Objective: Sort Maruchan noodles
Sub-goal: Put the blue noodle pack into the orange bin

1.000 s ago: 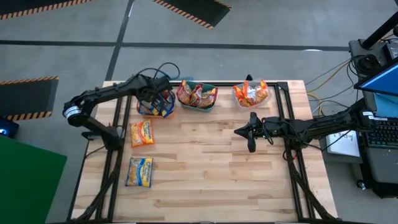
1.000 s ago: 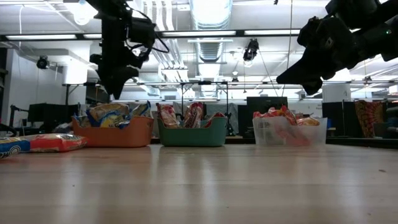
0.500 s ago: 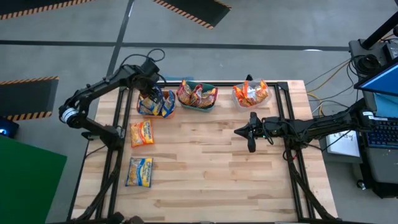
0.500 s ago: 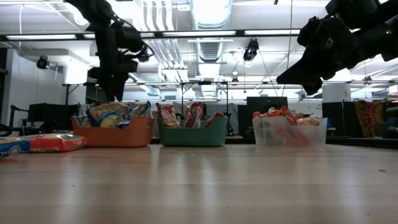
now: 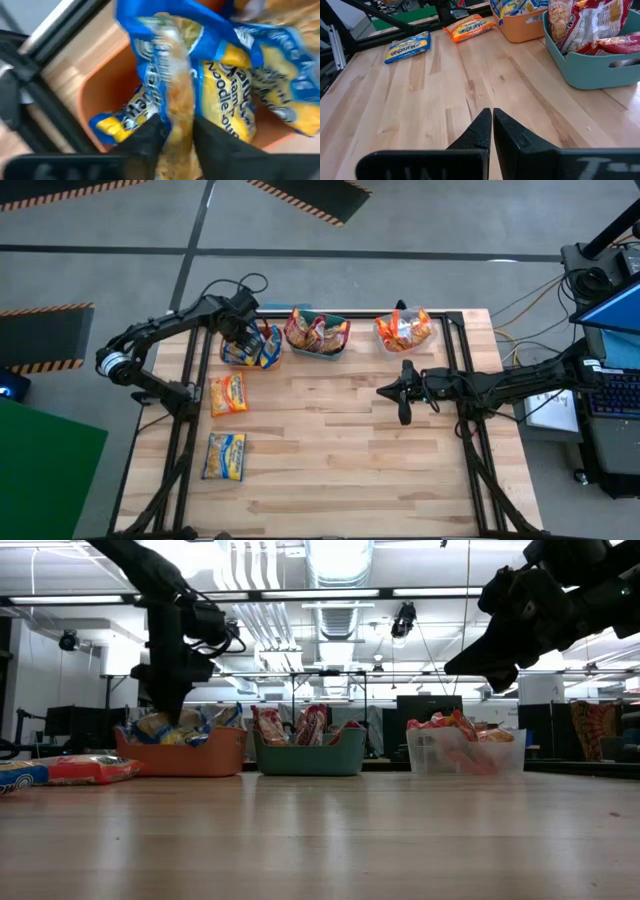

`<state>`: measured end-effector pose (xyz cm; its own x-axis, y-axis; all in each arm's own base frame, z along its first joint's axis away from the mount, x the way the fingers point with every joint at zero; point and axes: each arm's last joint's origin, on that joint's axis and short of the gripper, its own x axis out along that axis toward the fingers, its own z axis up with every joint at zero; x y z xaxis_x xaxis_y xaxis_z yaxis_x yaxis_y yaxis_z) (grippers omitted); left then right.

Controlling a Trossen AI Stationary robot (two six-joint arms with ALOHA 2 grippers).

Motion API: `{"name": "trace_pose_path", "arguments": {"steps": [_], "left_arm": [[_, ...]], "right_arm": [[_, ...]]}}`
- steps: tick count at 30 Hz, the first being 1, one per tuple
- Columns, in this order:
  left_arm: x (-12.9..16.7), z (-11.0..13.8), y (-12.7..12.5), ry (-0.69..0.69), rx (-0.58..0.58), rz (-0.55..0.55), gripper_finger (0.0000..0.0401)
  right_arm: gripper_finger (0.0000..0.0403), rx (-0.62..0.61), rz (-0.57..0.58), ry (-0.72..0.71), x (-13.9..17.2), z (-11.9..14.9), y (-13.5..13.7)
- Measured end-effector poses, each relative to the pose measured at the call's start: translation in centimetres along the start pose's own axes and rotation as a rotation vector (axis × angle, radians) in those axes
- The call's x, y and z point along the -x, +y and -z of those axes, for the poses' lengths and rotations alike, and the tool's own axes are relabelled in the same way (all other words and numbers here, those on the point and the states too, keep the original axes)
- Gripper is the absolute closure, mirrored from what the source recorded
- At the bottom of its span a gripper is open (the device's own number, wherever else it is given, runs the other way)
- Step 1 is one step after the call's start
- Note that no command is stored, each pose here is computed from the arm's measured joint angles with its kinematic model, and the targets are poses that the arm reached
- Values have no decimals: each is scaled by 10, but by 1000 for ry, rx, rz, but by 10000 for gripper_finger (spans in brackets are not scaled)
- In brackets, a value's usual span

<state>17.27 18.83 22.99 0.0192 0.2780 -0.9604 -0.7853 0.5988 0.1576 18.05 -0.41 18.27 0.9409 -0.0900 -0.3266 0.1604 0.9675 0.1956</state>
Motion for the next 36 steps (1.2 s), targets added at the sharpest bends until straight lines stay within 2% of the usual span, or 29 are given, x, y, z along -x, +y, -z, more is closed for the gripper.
{"name": "trace_pose_path", "arguments": {"steps": [3, 4, 10, 19, 26, 36], "left_arm": [[2, 1, -5, -10, -18, -44, 378], [3, 1, -6, -15, -18, -45, 389], [16, -2, -25, -64, 65, 13, 396], [26, 1, -68, -149, 25, 109, 400], [24, -4, -71, -224, 77, -2, 401], [1, -17, -78, -234, 85, -72, 401]], "right_arm": [[394, 0, 13, -3, 0, 0, -1], [394, 0, 19, -4, 0, 0, -2], [394, 1, 36, -8, 0, 0, -3], [394, 9, 36, -8, 0, 0, -3], [394, 18, 36, -7, 0, 0, -3], [394, 27, 33, -21, 0, -2, -2]]}}
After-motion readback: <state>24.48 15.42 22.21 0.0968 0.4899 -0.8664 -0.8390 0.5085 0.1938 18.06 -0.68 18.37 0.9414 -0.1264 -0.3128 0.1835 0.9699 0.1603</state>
